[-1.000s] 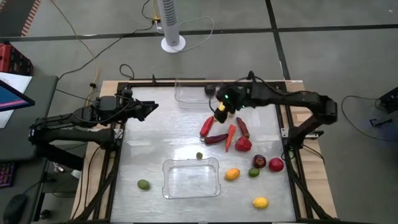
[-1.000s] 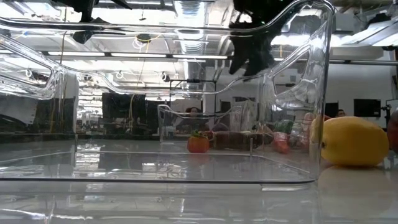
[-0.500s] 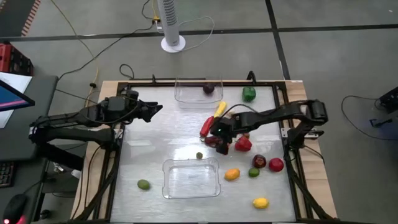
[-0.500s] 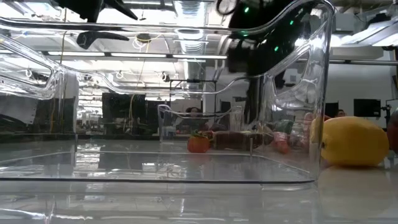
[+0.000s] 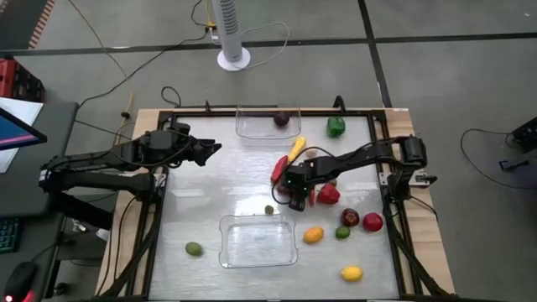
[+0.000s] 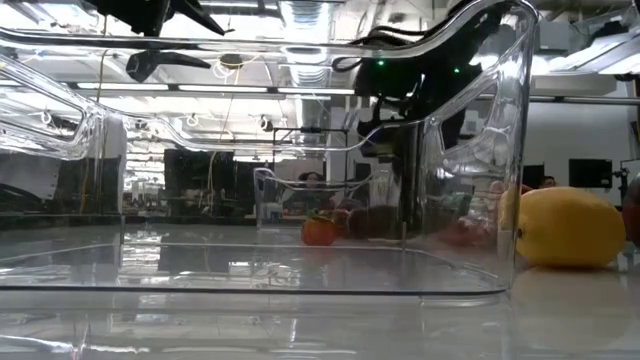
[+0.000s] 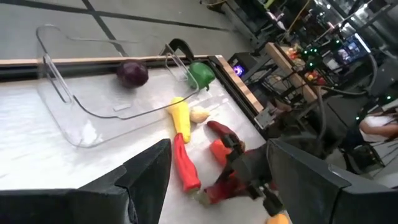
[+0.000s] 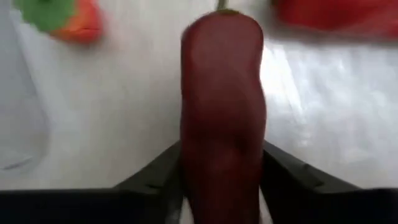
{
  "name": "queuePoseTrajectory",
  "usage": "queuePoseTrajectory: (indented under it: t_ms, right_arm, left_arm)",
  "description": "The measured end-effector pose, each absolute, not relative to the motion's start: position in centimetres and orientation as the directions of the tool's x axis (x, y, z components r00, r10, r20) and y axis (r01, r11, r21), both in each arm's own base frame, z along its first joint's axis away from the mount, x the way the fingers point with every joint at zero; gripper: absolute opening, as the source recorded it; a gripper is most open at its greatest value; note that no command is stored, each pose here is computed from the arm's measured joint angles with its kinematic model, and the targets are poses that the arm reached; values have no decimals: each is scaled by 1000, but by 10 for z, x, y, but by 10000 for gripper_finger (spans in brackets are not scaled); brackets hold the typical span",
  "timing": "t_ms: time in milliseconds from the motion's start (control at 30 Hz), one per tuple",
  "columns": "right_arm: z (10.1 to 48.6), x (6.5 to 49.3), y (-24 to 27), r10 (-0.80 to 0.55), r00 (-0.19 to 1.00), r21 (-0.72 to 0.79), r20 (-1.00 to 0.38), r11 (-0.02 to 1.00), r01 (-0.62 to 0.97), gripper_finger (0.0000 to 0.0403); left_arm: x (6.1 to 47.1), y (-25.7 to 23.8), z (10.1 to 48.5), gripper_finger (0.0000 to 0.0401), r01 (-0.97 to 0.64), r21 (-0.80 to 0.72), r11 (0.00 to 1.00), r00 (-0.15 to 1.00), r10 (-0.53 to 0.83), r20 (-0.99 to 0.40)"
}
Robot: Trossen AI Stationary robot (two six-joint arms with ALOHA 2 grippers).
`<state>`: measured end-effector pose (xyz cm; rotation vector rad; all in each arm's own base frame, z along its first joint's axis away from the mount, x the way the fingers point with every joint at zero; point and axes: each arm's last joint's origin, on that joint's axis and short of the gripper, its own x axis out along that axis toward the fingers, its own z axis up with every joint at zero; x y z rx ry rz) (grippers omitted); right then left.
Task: Sort produce into baskets
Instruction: Put the left dark red chili pepper into the top transparent bin, then put the red chili pepper into the top transparent bin
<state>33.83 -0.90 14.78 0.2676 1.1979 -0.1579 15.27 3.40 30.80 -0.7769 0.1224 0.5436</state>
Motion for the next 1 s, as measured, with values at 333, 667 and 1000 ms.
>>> queuePoseTrajectory:
  t_ms: [333, 667, 1000]
  right_arm:
    - [238, 343, -39, -100, 587, 98, -803, 950, 296, 137]
    - [289, 365, -143, -390, 662, 77, -640, 825, 560, 232]
    - [287, 372, -205, -74, 637, 340, -767, 796, 501, 240]
  left_arm:
    - [146, 34, 313, 251, -495, -649, 578, 858, 442, -262]
    - [146, 34, 318, 251, -465, -678, 569, 866, 450, -216]
    - [147, 31, 318, 251, -409, -717, 564, 901, 373, -221]
